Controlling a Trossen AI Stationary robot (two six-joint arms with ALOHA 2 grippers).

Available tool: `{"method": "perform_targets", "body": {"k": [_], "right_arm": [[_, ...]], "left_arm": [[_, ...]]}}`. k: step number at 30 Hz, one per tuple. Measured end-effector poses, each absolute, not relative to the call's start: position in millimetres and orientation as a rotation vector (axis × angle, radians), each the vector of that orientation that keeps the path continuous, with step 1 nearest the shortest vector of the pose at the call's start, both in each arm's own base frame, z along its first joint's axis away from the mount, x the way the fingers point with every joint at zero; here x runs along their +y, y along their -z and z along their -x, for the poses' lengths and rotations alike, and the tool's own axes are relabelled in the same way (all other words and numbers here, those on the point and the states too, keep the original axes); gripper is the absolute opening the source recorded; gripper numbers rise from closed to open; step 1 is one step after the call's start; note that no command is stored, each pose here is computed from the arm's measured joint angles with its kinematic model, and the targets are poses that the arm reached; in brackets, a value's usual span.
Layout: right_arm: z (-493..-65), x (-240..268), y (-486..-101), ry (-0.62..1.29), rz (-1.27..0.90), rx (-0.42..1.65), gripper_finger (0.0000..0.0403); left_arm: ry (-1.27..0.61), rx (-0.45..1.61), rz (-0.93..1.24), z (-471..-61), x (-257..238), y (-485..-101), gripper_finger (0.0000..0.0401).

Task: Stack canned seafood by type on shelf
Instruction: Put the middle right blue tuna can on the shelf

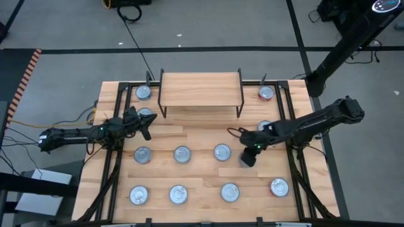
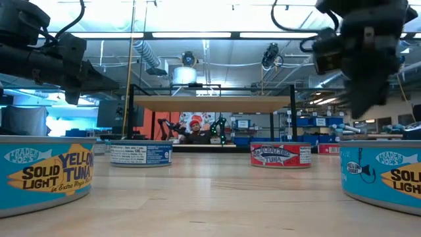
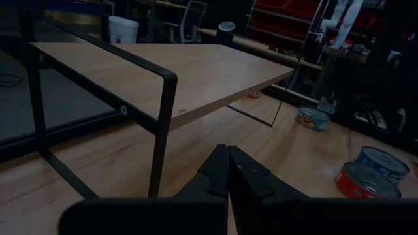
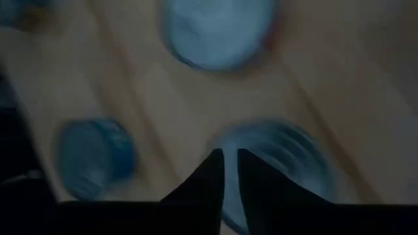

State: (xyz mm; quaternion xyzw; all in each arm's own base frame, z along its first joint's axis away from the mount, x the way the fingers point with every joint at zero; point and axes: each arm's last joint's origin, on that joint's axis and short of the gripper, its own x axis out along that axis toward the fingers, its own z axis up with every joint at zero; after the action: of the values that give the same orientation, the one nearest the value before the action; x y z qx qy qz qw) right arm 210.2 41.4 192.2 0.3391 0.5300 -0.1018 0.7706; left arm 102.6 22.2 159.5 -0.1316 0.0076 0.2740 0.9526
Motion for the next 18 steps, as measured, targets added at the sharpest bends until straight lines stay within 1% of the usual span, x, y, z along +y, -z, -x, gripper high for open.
{"method": "perform_targets", "body": {"k": [5,8,14,18], "right_arm": [[-193.6,31.9,-187.0,0.326,-0.645,1.291,0.0101],[-192.9,26.9,-183.8,0.324,-0.597,1.327,0.0114],[-201.6,18.9,-175.9,0.240,-0.626,1.318,0.0114],[-198.8,13.6,-164.3,0.249,-0.631,1.344,0.0103]], "left_arm": [[-0.557,0.016,0.267,-102.6,22.2,-159.5,0.0006],[-0.557,0.016,0.267,-102.6,22.2,-159.4,0.0006],[-0.558,0.018,0.267,-102.7,22.2,-159.3,0.0006],[-0.557,0.018,0.267,-102.7,22.2,-159.2,0.0006]]}}
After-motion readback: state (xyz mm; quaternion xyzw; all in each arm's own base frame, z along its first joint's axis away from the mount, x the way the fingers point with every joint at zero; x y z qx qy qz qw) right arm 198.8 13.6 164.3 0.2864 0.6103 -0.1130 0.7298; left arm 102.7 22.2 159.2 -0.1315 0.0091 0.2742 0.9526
